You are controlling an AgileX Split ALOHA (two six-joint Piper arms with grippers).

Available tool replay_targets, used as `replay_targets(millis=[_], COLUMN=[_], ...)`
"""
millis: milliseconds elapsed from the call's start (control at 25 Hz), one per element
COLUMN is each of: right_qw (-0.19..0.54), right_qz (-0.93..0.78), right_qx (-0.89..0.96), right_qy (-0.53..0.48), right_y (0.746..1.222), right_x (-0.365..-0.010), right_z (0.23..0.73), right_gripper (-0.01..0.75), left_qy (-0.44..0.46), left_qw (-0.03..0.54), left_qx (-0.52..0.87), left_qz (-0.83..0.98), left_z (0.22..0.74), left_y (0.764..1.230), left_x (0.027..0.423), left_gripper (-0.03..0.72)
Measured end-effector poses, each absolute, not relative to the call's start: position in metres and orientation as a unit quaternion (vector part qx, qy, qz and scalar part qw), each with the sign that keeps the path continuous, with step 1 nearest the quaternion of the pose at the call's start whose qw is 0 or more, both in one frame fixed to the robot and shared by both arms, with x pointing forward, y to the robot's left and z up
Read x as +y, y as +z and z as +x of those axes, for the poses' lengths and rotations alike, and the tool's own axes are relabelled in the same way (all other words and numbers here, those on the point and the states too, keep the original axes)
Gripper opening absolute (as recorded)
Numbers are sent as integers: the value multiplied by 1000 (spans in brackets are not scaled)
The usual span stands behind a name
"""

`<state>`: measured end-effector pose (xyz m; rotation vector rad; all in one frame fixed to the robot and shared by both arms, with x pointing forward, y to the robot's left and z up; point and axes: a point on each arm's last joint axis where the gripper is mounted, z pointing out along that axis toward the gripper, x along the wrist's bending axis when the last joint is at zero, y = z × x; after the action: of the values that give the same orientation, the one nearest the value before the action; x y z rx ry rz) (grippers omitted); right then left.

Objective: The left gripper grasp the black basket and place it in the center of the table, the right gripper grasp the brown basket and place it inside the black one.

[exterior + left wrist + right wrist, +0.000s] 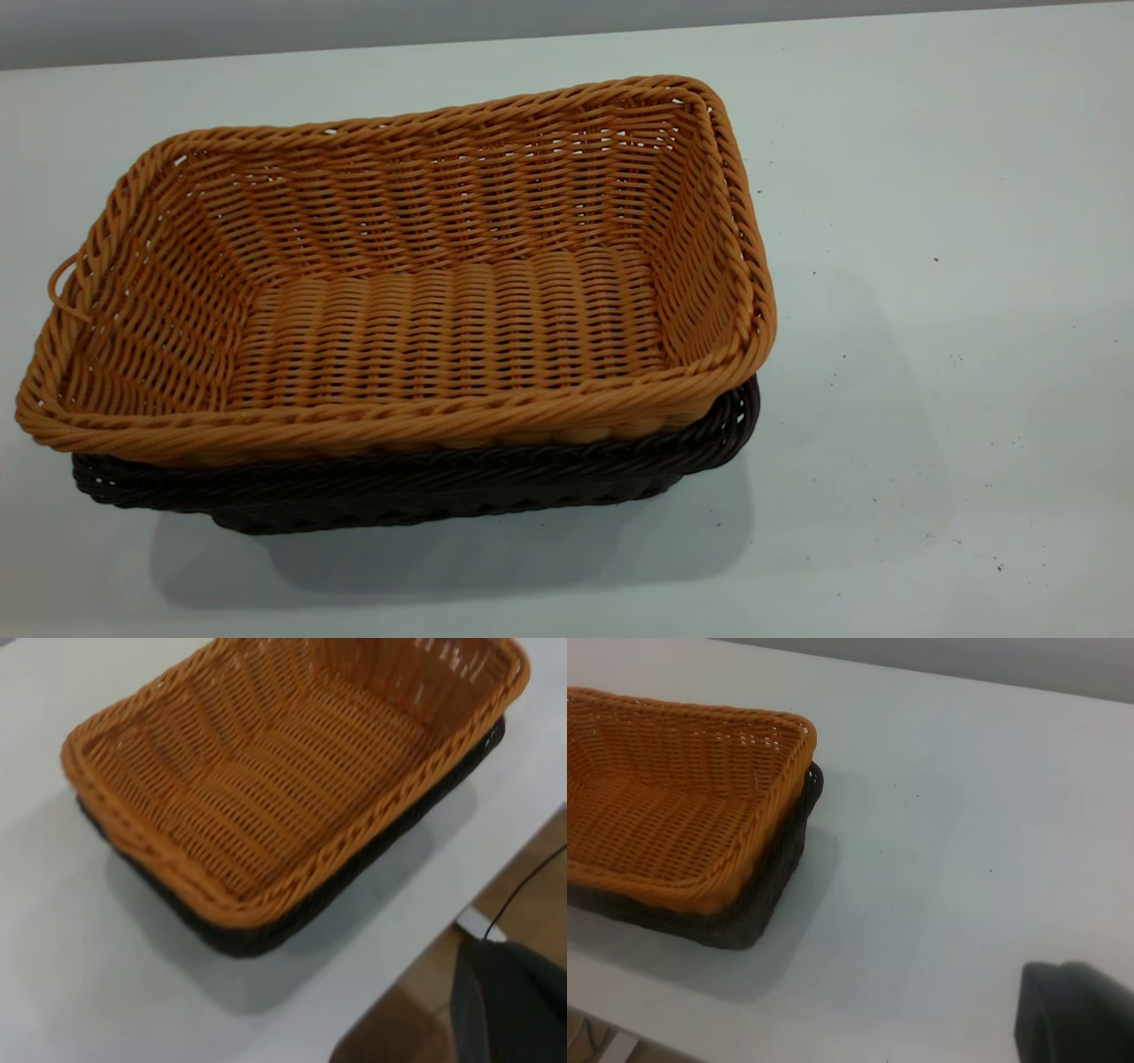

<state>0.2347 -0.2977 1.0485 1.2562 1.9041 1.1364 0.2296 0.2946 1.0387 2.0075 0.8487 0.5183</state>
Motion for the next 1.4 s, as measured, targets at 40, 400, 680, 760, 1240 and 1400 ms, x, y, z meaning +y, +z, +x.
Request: replay_targets(millis=[40,400,680,760,1240,1400], right_qw=[292,292,292,292,292,299], right_qz=[471,471,472,472,471,484], right_qx=[715,715,714,714,715,706], right_qy=[426,426,427,427,426,421], right_y=[1049,1049,1049,1049,1049,1049], right_x=[-298,-298,-298,-298,-298,-297], right_z=[235,235,235,235,235,235], right_gripper=[0,0,0,0,0,0], left_qy=[210,215,215,215,290,317], left_qw=[439,446,445,445,400,379], left_qx=[341,341,341,341,475,524], left_qz=[804,799,800,800,728,693], left_z=[232,233,233,233,236,237], left_y=[1037,1037,1038,1038,1038,1038], left_x=[293,293,293,293,291,291], left_gripper=[-1,-1,-1,-1,-1,-1])
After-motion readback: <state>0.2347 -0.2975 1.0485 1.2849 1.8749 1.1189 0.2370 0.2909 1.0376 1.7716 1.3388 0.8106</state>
